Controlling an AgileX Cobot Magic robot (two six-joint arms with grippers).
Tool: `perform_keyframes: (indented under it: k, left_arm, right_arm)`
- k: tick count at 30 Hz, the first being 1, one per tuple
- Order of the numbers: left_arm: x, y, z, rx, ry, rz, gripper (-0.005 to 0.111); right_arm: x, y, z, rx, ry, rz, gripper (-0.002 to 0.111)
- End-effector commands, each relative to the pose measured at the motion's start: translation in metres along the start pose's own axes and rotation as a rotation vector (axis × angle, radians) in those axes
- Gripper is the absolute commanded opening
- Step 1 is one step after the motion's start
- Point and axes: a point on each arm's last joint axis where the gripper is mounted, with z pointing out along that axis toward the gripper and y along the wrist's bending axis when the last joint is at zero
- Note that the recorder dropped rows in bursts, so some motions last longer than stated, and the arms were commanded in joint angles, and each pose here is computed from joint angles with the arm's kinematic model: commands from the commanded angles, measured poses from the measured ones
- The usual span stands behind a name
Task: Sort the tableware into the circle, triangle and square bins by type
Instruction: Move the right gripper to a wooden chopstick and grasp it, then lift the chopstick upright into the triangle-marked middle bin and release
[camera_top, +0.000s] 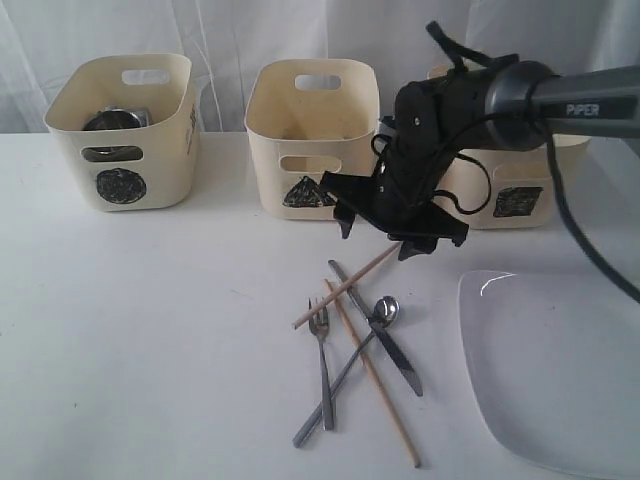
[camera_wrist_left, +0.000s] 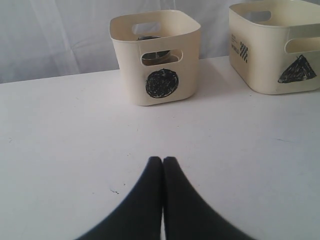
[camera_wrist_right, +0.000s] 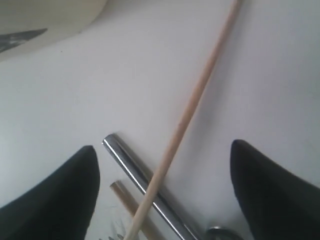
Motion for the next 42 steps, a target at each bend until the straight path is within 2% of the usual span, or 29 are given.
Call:
perform_keyframes:
  k: [1,11,13,16,22,29,33,36,42]
  left_arm:
    - [0.001,0.000,0.000,0.004,-0.002,-0.005,0.000]
    - [0.001,0.000,0.000,0.004,-0.002,-0.005,0.000]
    - [0.001,0.000,0.000,0.004,-0.002,-0.005,0.000]
    - [0.001,0.000,0.000,0.004,-0.002,-0.005,0.000]
    - [0.001,0.000,0.000,0.004,-0.002,-0.005,0.000]
    - [0.001,0.000,0.000,0.004,-0.002,-0.005,0.000]
    - [0.001,0.000,0.000,0.004,-0.002,-0.005,0.000]
    - [0.001,0.000,0.000,0.004,-0.002,-0.005,0.000]
    - [0.001,0.000,0.000,0.004,-0.002,-0.005,0.000]
  right_arm:
    - [0.004,0.004,0.014,0.040,0.034,-0.014,0.068]
    - [0.012,-0.002,0.042,0.087,0.076,-0.002,0.068]
    - [0.013,-0.003,0.046,0.094,0.081,-0.004,0.065]
    - [0.014,-0.004,0.050,0.098,0.085,-0.004,0.050]
    - [0.013,-0.003,0.047,0.092,0.082,-0.015,0.000]
    - [0.006,0.012,0.012,0.002,0.004,-0.166,0.000]
    - [0.005,0.023,-0.018,-0.110,-0.060,-0.238,0.000]
    - [0.006,0.027,-0.047,-0.228,-0.161,-0.231,0.000]
    - [0.010,0.016,-0.098,-0.393,-0.419,-0.225,0.000]
